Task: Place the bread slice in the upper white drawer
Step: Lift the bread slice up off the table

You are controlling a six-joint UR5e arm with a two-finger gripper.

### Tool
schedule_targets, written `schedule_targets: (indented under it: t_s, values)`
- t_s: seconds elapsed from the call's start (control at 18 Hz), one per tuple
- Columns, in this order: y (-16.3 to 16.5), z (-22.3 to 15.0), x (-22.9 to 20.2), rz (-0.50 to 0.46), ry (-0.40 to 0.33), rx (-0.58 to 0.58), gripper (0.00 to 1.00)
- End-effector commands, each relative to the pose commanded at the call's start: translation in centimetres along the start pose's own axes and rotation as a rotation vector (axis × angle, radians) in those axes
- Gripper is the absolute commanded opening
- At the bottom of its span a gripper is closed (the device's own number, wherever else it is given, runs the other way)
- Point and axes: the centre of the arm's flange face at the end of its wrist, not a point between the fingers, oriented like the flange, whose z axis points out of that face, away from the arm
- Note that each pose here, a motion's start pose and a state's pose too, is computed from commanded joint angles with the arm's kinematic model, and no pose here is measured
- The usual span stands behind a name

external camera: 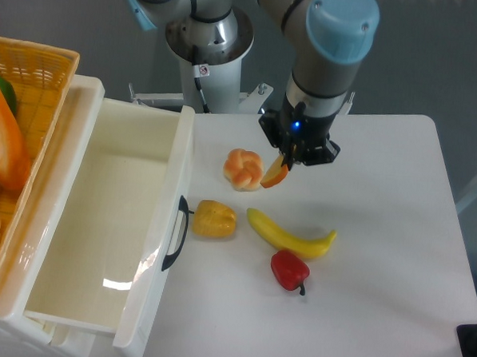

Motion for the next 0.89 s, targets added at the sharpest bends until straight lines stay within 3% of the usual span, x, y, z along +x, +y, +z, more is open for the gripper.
schedule_targets:
  t_s: [0.17,0.89]
  values:
    - [0.3,-1.7,1.2,-0.102,-0.001,0.040,0.00]
    - [1.5,-8.9,7.8,-0.292,0.085,0.273,0.00]
